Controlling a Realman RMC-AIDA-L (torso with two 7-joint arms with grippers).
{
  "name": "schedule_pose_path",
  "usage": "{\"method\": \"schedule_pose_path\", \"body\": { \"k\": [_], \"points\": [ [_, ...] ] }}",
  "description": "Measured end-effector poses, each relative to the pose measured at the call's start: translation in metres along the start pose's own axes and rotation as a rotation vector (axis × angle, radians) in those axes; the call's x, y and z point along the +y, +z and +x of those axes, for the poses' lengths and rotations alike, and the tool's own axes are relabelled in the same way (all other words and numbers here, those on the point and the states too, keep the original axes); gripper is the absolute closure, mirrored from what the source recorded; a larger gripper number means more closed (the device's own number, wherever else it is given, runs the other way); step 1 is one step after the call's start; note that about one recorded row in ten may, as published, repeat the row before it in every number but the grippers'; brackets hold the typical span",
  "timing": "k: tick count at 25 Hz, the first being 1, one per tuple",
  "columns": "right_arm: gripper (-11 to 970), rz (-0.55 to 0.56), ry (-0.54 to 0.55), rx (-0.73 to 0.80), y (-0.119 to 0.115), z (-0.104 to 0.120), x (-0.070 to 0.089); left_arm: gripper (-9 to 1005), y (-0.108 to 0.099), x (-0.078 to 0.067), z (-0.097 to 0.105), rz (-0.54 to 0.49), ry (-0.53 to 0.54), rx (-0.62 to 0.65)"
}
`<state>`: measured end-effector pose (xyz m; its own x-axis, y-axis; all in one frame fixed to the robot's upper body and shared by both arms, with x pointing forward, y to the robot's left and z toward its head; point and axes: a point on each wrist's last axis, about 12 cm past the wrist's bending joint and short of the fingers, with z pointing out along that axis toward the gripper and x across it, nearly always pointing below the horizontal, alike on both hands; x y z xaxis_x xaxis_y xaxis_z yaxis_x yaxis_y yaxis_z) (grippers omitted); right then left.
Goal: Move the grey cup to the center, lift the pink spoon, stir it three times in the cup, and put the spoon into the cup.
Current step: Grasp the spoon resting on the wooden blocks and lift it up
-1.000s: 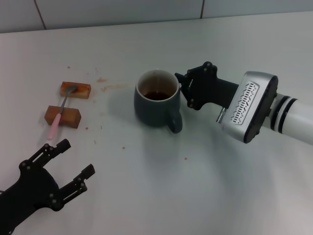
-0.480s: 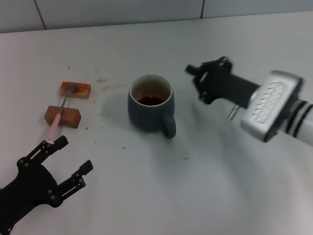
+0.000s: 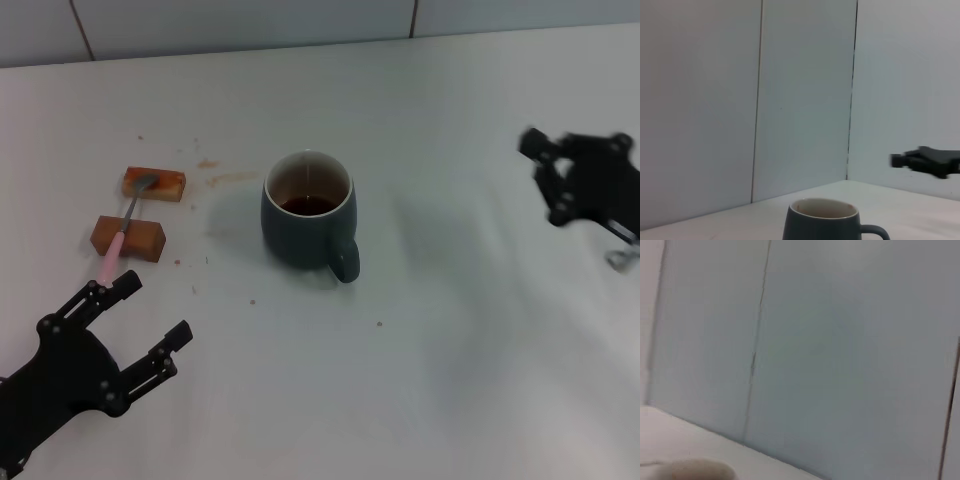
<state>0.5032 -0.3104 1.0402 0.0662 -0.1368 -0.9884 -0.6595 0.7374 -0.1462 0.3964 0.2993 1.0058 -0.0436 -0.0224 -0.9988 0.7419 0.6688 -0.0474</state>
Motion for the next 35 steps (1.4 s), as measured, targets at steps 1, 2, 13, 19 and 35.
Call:
{"method": "schedule_pose_path", "body": {
  "k": [1,2,13,19,35],
  "points": [
    [952,0.000,0.000,0.000,0.000,0.000,0.000,231,0.000,0.000,0.000,0.000,0.000,0.000],
    [952,-0.051,0.044,0.013,-0.019,-0.001,0.002,231,0.000,0.000,0.000,0.001,0.000,0.000],
    [868,-0.406,0.191,0.233,-0.066,0.015,0.047,233,-0.001,-0.001,0.001,0.001,-0.019,0.001],
    [787,-0.447,0.211,0.270,-0.072,0.019,0.054,235,-0.001,-0.003,0.002,0.000,-0.026,0.004],
    [394,-0.385,0.138,0.184,-0.083,0.019,0.058,239,-0.001,-0.001,0.002,-0.006,-0.022,0.007]
  ]
}}
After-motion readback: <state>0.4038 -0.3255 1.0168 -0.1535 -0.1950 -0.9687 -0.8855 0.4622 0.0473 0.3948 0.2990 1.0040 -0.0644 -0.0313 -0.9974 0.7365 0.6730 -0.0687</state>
